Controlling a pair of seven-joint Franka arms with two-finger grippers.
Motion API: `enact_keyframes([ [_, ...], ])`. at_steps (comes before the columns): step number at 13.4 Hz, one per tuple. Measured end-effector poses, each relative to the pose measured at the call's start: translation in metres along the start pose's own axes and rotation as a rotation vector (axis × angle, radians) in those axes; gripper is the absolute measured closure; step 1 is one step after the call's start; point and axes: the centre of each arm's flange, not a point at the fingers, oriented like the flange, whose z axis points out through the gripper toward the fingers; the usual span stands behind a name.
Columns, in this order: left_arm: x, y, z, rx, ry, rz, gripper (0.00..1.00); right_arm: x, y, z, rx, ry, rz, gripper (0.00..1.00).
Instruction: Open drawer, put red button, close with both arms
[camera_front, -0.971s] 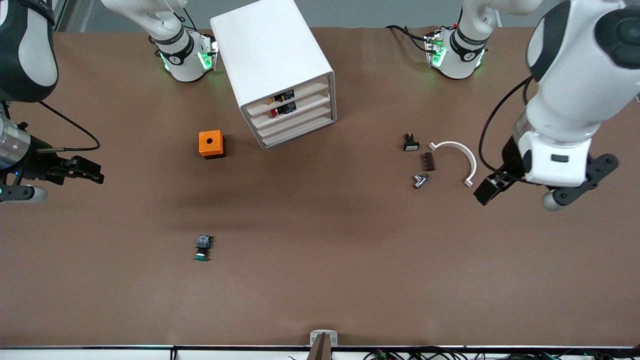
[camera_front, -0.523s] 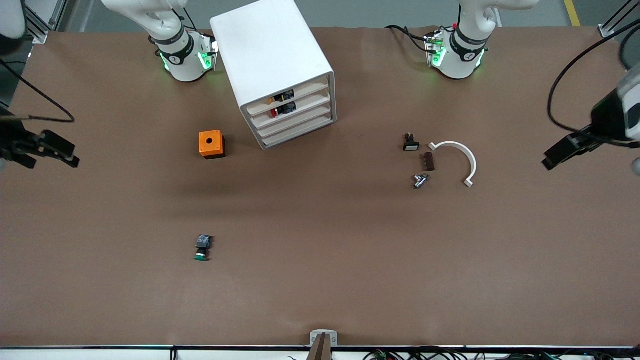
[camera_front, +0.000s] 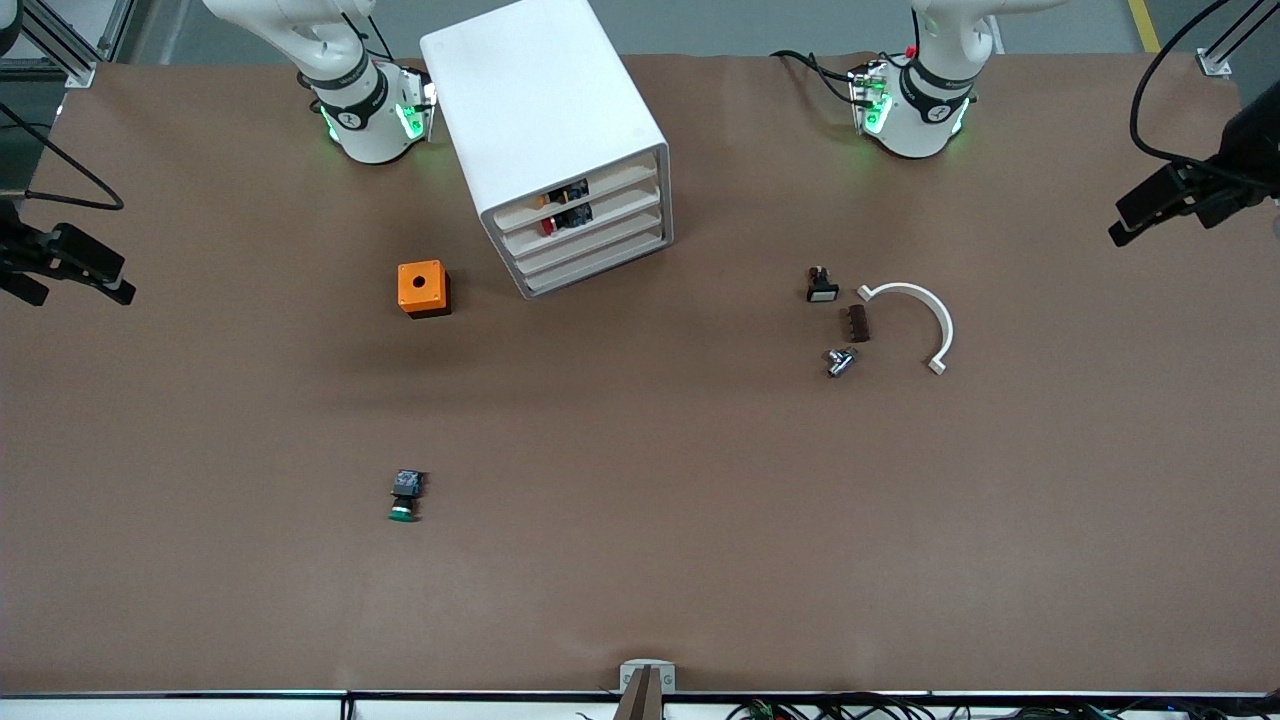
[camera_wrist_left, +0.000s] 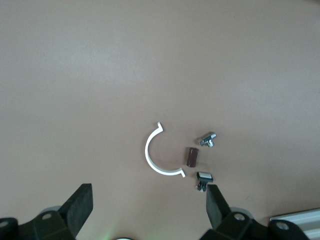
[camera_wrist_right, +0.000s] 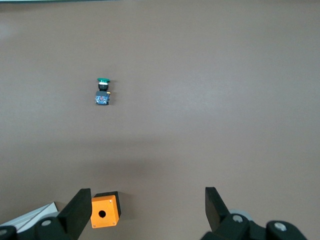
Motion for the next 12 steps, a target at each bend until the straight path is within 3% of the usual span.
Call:
enact_keyframes([
  [7, -0.011, 0.003, 0.001, 0.03, -0.016, 0.026, 0.0, -0.011, 0.005, -0.003, 0.005, -0.049, -0.001, 0.0],
  [12, -0.012, 0.007, 0.004, 0.042, -0.019, 0.038, 0.0, -0.009, 0.004, -0.017, 0.002, -0.02, -0.002, 0.0],
])
